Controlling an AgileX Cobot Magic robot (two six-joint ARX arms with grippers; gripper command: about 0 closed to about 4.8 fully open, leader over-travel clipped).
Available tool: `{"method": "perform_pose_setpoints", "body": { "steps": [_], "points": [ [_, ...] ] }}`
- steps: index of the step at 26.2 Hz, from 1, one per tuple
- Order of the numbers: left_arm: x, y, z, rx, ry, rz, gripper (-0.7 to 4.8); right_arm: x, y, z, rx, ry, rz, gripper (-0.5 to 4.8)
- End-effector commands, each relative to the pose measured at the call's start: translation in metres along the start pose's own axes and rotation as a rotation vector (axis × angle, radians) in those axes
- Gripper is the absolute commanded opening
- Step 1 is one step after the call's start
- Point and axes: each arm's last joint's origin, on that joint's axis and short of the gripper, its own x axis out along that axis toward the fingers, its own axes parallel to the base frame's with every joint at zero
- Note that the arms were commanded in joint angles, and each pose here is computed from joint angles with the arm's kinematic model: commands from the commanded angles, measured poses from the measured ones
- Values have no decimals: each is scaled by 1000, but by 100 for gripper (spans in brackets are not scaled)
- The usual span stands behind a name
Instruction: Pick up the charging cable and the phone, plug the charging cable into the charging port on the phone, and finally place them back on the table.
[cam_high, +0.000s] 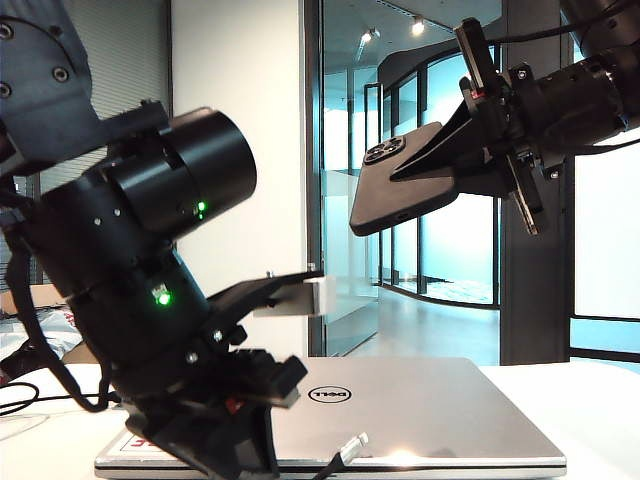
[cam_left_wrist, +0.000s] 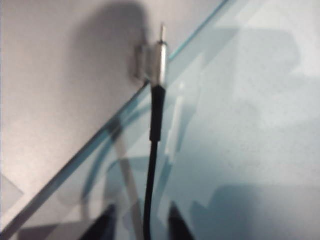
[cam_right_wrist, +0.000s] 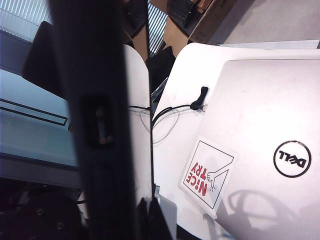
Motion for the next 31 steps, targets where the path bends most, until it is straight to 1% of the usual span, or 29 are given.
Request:
{"method": "perform_pose_setpoints", "body": {
  "steps": [1, 4, 5, 9, 18, 23, 31],
  "points": [
    [-4, -1, 8, 9, -42, -3, 139, -1, 7, 5, -50, -22, 37, -5],
    [-5, -2, 14, 14, -73, -5, 183, -1, 7, 5, -50, -22, 37, -5],
    [-6, -2, 16, 15, -84, -5, 189, -1, 7, 5, -50, -22, 37, -5],
    [-7, -2, 24, 23, -147, -7, 189, -1, 7, 5, -50, -22, 37, -5],
    [-5, -2, 27, 28, -182, -8, 189, -1, 7, 5, -50, -22, 37, -5],
    [0, -1, 32, 28, -177, -8, 188, -1, 7, 5, -50, -22, 37, -4],
    [12, 0, 31, 21, -123, -6, 188, -1, 7, 5, -50, -22, 37, -5]
  ]
}}
